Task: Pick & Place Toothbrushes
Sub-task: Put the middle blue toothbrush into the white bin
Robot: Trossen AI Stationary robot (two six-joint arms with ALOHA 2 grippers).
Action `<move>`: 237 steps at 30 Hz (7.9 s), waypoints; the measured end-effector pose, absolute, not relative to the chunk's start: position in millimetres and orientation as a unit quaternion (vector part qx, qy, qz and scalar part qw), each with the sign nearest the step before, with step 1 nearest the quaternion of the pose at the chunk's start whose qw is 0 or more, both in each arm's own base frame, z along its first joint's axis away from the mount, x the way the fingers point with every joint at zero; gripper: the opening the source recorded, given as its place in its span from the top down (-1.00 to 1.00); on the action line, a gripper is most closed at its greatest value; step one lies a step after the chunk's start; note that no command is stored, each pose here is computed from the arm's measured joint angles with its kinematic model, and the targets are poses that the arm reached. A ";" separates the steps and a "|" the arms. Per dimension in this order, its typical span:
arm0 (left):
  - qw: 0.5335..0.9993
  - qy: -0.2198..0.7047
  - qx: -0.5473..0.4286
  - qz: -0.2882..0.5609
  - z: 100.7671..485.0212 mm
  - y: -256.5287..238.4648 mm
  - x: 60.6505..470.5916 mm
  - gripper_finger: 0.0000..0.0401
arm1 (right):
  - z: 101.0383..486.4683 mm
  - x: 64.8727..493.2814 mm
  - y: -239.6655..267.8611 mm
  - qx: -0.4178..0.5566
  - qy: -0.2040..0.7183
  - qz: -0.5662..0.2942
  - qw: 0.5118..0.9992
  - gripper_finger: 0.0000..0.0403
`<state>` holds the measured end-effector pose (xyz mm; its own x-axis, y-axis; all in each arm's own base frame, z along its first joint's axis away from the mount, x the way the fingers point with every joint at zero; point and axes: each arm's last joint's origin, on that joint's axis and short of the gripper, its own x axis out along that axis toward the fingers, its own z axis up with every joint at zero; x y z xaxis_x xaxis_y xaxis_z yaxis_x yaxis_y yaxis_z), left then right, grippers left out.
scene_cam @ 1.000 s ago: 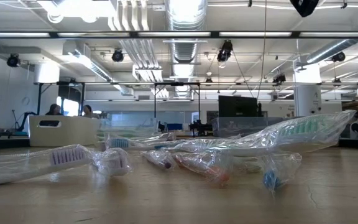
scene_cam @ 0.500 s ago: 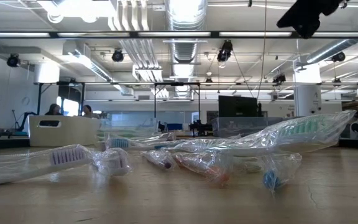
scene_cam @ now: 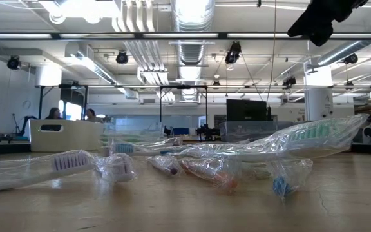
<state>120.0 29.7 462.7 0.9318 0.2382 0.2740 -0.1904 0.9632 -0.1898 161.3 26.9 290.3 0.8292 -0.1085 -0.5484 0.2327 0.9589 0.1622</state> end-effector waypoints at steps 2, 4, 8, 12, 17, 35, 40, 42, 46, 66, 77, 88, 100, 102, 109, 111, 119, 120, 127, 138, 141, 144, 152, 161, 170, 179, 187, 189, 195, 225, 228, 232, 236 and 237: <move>0.978 -0.150 -0.101 0.106 462.3 29.9 121.1 0.16 | 290.4 161.2 26.9 0.112 0.278 -0.090 0.950 0.96; 0.976 -0.150 -0.124 0.100 462.1 29.9 121.7 0.17 | 290.4 161.2 26.9 0.112 0.278 -0.090 0.950 0.96; 0.974 -0.148 -0.140 0.096 461.3 30.1 123.1 0.16 | 290.1 161.7 27.0 0.111 0.279 -0.090 0.950 0.96; 0.976 -0.126 -0.145 0.097 456.7 31.2 128.3 0.17 | 289.7 162.1 27.1 0.111 0.280 -0.090 0.949 0.96; 0.988 -0.048 -0.140 0.045 442.4 31.3 144.5 0.17 | 289.8 162.2 27.2 0.111 0.280 -0.090 0.949 0.96; 0.965 0.217 -0.149 -0.026 380.3 28.5 203.0 0.36 | 290.7 162.9 27.3 0.112 0.276 -0.089 0.950 0.96; 0.957 0.250 -0.139 -0.050 369.5 20.5 226.4 0.42 | 290.7 162.9 27.2 0.112 0.276 -0.090 0.950 0.96; 0.950 0.272 -0.140 -0.057 361.6 17.4 236.5 0.42 | 290.7 162.9 27.2 0.112 0.276 -0.090 0.950 0.96; 0.940 0.303 -0.141 -0.063 350.0 13.9 255.6 0.42 | 290.7 162.9 27.2 0.113 0.276 -0.090 0.950 0.96; 0.899 0.320 -0.290 -0.074 322.9 13.5 329.4 0.42 | 305.3 171.4 30.5 0.145 0.199 -0.054 0.968 0.96; 0.880 0.345 -0.320 -0.069 310.9 14.2 333.8 0.42 | 308.2 199.9 49.5 0.210 0.243 -0.039 0.946 0.96; 0.868 0.399 -0.288 -0.064 319.2 14.1 304.1 0.42 | 293.5 253.9 70.3 0.124 0.467 -0.108 0.869 0.91; 0.889 0.394 -0.232 -0.015 351.6 13.4 251.1 0.42 | 281.9 339.8 98.5 0.059 0.491 -0.032 0.869 0.29; 0.894 0.384 -0.230 -0.011 358.4 13.0 241.9 0.42 | 274.8 350.3 101.6 0.054 0.499 -0.033 0.864 0.21; 0.917 0.331 -0.222 0.030 382.1 12.8 207.2 0.42 | 240.7 369.4 105.6 0.047 0.542 -0.035 0.839 0.02; 0.923 0.314 -0.219 0.039 387.8 12.8 198.5 0.42 | 232.5 370.6 104.8 0.039 0.552 -0.033 0.832 0.01; 0.935 0.277 -0.219 0.046 400.4 11.8 177.0 0.42 | 196.8 385.9 100.8 0.040 0.580 -0.019 0.813 0.08; 0.935 0.274 -0.220 0.046 401.5 11.6 174.9 0.42 | 192.2 387.4 100.7 0.040 0.584 -0.020 0.811 0.09; 0.935 0.271 -0.225 0.047 402.7 11.3 171.3 0.42 | 173.9 393.1 95.8 0.039 0.596 -0.028 0.801 0.17; 0.934 0.274 -0.224 0.047 402.1 11.3 171.5 0.42 | 161.6 393.2 75.0 0.048 0.601 -0.044 0.796 0.14; 0.935 0.274 -0.221 0.046 402.0 11.3 171.4 0.42 | 160.9 393.6 71.4 0.052 0.604 -0.037 0.795 0.21; 0.936 0.275 -0.217 0.045 402.0 11.3 171.4 0.42 | 159.9 394.6 69.8 0.048 0.599 -0.032 0.799 0.34; 0.936 0.275 -0.217 0.045 402.0 11.3 171.4 0.42 | 157.0 395.3 67.6 0.063 0.596 -0.011 0.800 0.82; 0.936 0.275 -0.216 0.044 402.0 11.3 171.3 0.41 | 183.5 391.2 67.1 0.064 0.571 -0.002 0.819 0.94; 0.936 0.276 -0.216 0.044 401.9 11.2 171.1 0.42 | 278.0 356.7 62.6 0.104 0.459 -0.024 0.882 0.94; 0.937 0.271 -0.216 0.044 402.3 11.4 173.1 0.42 | 356.4 299.5 49.7 0.115 0.311 -0.105 0.938 0.94; 0.956 0.224 -0.189 0.030 404.8 14.0 202.5 0.42 | 406.8 282.2 45.0 0.102 0.119 -0.093 0.983 0.94; 0.967 0.188 -0.172 0.020 409.4 14.8 212.8 0.42 | 414.6 281.4 44.8 0.090 0.086 -0.086 0.989 0.94; 0.995 0.035 -0.093 -0.007 433.0 16.7 236.7 0.34 | 432.5 277.7 44.3 0.073 0.012 -0.073 0.995 0.94; 0.982 -0.155 -0.028 -0.108 438.1 17.9 319.4 -0.08 | 435.5 279.3 41.8 0.043 -0.004 -0.079 0.996 0.94; 0.980 -0.159 -0.025 -0.116 442.3 17.5 321.2 -0.02 | 435.2 279.3 41.6 0.042 -0.003 -0.079 0.996 0.94; 0.978 -0.173 -0.011 -0.113 449.5 17.3 318.4 0.15 | 435.2 279.3 41.6 0.042 -0.003 -0.079 0.996 0.94; 0.979 -0.169 0.006 -0.110 448.5 17.3 318.2 0.43 | 435.2 279.3 41.6 0.042 -0.002 -0.079 0.996 0.94; 0.980 -0.167 0.006 -0.109 448.1 17.3 318.4 0.51 | 435.1 279.3 41.7 0.042 -0.002 -0.079 0.996 0.94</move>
